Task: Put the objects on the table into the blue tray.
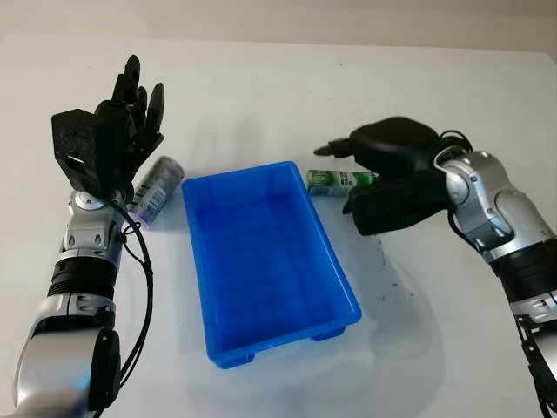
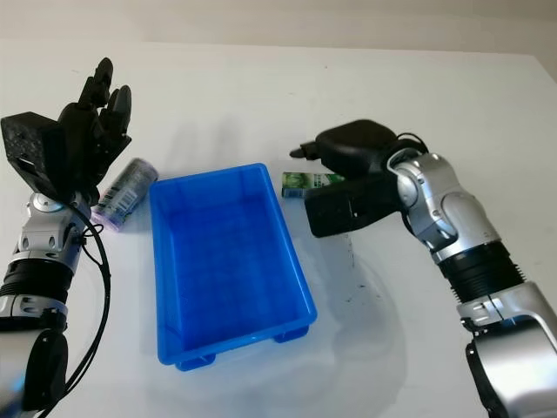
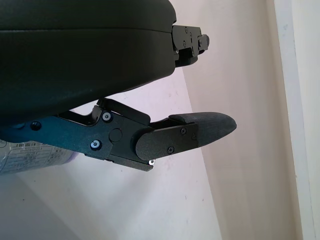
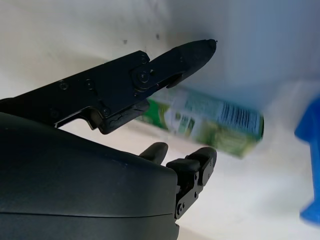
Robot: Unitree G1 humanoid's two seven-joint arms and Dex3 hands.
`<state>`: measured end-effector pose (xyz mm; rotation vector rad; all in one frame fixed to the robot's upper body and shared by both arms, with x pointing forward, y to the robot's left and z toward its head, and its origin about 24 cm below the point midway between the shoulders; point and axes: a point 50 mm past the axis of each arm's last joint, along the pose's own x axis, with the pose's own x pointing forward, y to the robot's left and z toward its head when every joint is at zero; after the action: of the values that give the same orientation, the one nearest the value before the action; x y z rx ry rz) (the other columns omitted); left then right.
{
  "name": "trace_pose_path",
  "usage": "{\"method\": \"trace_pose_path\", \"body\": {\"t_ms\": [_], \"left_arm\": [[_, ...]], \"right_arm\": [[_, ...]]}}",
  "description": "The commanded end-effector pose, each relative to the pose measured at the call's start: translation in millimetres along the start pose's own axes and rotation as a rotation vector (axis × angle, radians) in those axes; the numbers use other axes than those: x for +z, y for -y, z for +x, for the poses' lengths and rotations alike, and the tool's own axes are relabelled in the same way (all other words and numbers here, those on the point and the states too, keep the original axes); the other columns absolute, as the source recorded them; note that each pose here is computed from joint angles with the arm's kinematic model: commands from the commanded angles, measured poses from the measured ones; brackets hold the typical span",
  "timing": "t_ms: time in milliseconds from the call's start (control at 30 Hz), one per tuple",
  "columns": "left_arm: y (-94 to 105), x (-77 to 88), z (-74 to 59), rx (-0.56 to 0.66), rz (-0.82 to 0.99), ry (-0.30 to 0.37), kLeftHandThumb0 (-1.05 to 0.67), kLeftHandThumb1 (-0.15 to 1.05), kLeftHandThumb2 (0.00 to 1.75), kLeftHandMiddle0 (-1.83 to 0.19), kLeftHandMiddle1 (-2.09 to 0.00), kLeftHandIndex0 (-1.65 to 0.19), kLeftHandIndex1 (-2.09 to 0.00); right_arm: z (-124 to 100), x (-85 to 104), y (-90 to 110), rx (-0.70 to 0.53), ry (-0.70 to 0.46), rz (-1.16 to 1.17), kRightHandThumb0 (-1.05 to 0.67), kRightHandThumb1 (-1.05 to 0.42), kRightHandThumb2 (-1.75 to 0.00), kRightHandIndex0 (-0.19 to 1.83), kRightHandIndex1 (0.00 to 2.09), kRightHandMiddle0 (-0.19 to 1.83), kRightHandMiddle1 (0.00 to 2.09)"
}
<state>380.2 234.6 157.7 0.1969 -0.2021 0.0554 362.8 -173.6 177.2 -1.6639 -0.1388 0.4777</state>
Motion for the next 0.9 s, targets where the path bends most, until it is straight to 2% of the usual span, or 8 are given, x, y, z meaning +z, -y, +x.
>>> {"method": "trace_pose_path", "body": {"t_ms": [0, 33, 133, 167, 300, 433, 667, 867], "left_arm": [[-2.1, 6.4, 2.4, 0.006, 0.010, 0.019, -0.62, 1.05, 0.57, 0.06, -0.06, 0.07, -0.06], [-2.0, 6.5, 2.4, 0.007, 0.012, 0.018, -0.63, 1.05, 0.57, 0.05, -0.06, 0.06, -0.06], [-2.1, 6.3, 2.6, 0.004, 0.018, 0.018, -0.64, 1.05, 0.56, 0.05, -0.06, 0.05, -0.06], [-2.2, 6.2, 2.6, 0.003, 0.021, 0.016, -0.65, 1.05, 0.56, 0.05, -0.06, 0.05, -0.06], [-3.0, 6.1, 2.4, -0.001, 0.021, 0.016, -0.65, 1.05, 0.56, 0.05, -0.05, 0.05, -0.06], [-3.9, 6.0, 2.1, -0.007, 0.020, 0.017, -0.63, 1.05, 0.57, 0.07, -0.05, 0.07, -0.05], [-2.6, 6.8, 2.9, 0.003, 0.036, 0.009, -0.66, 1.05, 0.56, 0.04, -0.06, 0.03, -0.07], [-2.0, 6.6, 3.0, 0.005, 0.041, 0.009, -0.66, 1.05, 0.55, 0.03, -0.06, 0.02, -0.07]], "right_arm": [[-1.8, -1.8, -3.9, -0.002, 0.001, -0.024, -0.63, -0.89, -0.05, 0.01, 0.80, 0.26, 0.17], [-2.0, -1.9, -6.4, -0.010, 0.012, -0.031, -0.62, -0.89, -0.05, -0.04, 1.01, 0.31, 0.19], [-1.6, -3.5, -15.7, -0.051, 0.043, -0.097, -0.55, -0.94, -0.06, -0.17, 1.58, 0.01, 1.16], [-0.9, -4.2, -18.6, -0.059, 0.046, -0.121, -0.52, -0.96, -0.06, -0.18, 1.66, -0.02, 1.28], [3.4, -8.6, -27.2, -0.101, 0.058, -0.199, -0.36, -1.04, -0.08, -0.10, 1.89, 0.00, 1.53], [6.9, -11.2, -28.9, -0.149, 0.067, -0.278, -0.39, -1.05, -0.17, -0.01, 2.07, 0.03, 1.81], [8.8, -12.8, -25.0, -0.225, 0.088, -0.382, -0.47, -1.05, -0.28, 0.83, 2.09, 0.34, 2.08], [8.3, -17.3, -15.0, -0.265, 0.118, -0.304, -0.42, -1.05, -0.26, 0.85, 2.09, 0.39, 2.09]]}}
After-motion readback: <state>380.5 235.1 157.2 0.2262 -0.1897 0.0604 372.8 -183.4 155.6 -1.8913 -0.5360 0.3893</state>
